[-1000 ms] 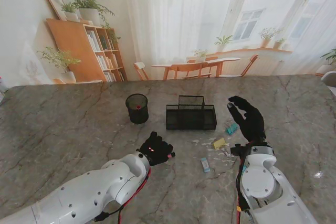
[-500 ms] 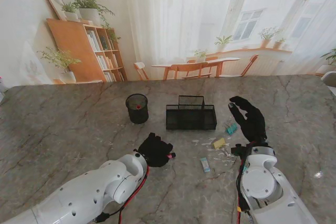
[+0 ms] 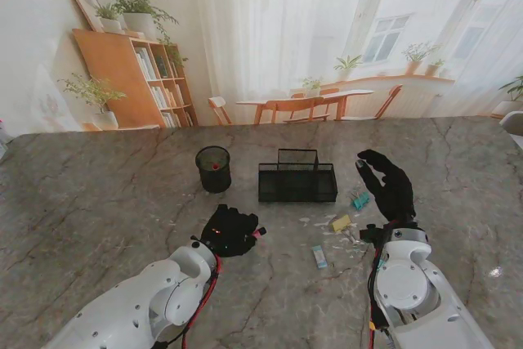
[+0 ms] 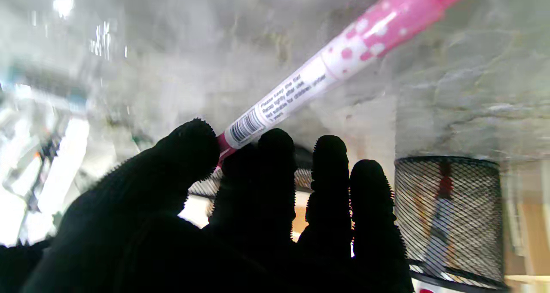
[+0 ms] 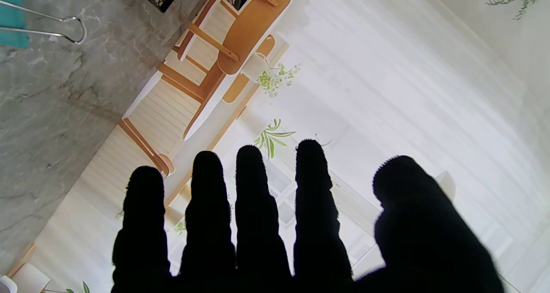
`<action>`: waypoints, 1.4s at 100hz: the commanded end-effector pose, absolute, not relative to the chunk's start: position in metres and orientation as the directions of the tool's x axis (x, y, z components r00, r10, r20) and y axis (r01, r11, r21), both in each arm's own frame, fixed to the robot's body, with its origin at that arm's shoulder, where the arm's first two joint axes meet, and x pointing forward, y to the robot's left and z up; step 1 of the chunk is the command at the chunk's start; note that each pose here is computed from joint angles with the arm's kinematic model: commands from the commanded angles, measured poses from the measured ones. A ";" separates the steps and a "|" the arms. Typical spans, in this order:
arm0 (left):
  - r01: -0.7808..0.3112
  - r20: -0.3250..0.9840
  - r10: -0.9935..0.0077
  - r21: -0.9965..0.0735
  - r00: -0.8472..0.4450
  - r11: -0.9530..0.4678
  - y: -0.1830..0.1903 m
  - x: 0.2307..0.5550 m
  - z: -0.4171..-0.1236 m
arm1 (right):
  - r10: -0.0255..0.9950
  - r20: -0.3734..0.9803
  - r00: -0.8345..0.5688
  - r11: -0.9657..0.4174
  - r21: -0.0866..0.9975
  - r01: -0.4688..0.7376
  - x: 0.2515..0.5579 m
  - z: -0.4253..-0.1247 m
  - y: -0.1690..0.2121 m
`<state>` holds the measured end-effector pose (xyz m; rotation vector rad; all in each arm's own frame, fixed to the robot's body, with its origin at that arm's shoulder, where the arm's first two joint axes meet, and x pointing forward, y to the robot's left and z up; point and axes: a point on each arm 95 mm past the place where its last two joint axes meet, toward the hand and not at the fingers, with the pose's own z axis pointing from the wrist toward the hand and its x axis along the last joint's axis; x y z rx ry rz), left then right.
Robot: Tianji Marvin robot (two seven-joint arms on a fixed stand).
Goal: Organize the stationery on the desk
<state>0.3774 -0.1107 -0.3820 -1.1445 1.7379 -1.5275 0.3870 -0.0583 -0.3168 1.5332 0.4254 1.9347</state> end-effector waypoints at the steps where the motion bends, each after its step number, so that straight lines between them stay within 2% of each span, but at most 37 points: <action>1: -0.220 0.182 -0.869 -0.972 -0.461 -0.087 -0.123 0.376 -0.370 | 0.643 0.756 -0.127 -0.756 0.598 -0.266 0.387 -0.318 -0.057; 31: -0.140 0.418 -0.847 -0.909 -0.328 -0.393 -0.122 0.383 -0.334 | 0.644 0.755 -0.125 -0.754 0.598 -0.272 0.386 -0.318 -0.057; 60: -0.040 0.541 -0.788 -0.831 -0.292 -0.555 -0.111 0.403 -0.297 | 0.645 0.753 -0.126 -0.754 0.601 -0.266 0.386 -0.318 -0.058; 116: 0.070 0.630 -0.746 -0.752 -0.218 -0.655 -0.075 0.465 -0.258 | 0.652 0.748 -0.125 -0.751 0.612 -0.249 0.386 -0.320 -0.059; 140: 0.093 0.644 -0.744 -0.742 -0.179 -0.664 -0.060 0.495 -0.253 | 0.655 0.745 -0.125 -0.749 0.619 -0.235 0.390 -0.322 -0.056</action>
